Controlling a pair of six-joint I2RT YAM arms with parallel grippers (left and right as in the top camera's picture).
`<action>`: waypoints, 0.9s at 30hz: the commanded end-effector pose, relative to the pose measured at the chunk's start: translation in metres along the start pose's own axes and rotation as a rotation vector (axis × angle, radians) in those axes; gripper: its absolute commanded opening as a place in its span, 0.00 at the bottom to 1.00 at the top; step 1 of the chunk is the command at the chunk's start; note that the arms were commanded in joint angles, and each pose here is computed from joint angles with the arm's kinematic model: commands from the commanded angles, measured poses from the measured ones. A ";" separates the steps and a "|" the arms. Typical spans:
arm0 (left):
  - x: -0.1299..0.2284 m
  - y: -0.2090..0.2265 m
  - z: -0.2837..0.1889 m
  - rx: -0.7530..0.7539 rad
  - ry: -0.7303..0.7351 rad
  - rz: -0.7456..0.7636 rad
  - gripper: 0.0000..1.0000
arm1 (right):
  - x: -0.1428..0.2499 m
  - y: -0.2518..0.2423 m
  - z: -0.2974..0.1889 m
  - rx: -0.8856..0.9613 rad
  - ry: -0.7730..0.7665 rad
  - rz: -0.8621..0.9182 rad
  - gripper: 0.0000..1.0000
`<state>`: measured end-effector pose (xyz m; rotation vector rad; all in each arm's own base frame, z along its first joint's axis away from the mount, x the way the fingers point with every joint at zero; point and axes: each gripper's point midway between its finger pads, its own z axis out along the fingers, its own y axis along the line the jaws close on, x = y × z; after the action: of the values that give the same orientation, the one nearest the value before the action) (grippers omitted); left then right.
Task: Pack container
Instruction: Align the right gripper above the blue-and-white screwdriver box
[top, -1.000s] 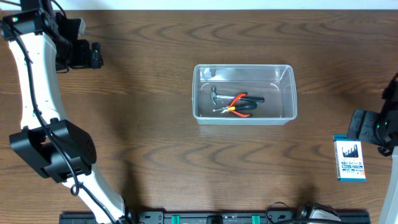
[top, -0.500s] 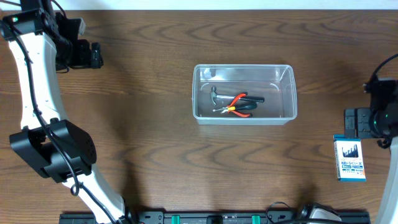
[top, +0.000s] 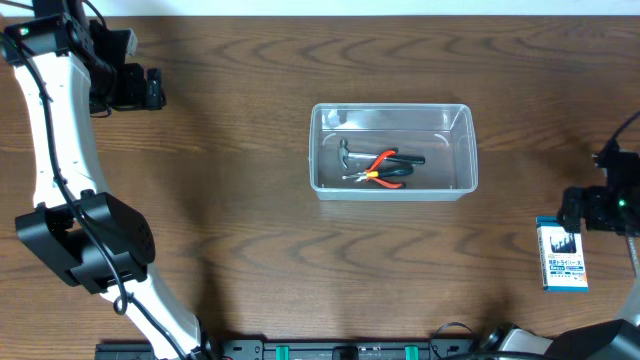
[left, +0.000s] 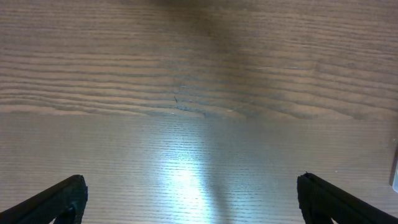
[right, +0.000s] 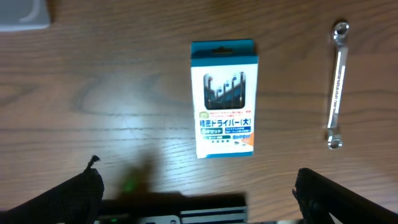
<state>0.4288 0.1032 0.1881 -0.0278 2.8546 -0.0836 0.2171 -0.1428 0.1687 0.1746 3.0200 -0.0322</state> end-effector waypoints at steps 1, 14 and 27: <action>0.003 0.000 0.006 0.014 0.018 -0.008 0.98 | 0.000 -0.001 0.000 -0.048 -0.038 -0.002 0.99; 0.003 0.000 0.006 0.014 0.018 -0.008 0.98 | 0.022 -0.003 0.035 -0.049 0.040 -0.113 0.99; 0.003 0.000 0.006 0.014 0.018 -0.008 0.98 | 0.045 -0.003 0.072 0.017 0.152 -0.156 0.99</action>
<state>0.4288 0.1032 0.1881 -0.0278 2.8546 -0.0836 0.1879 -0.1394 0.0994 -0.0294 3.1421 -0.0026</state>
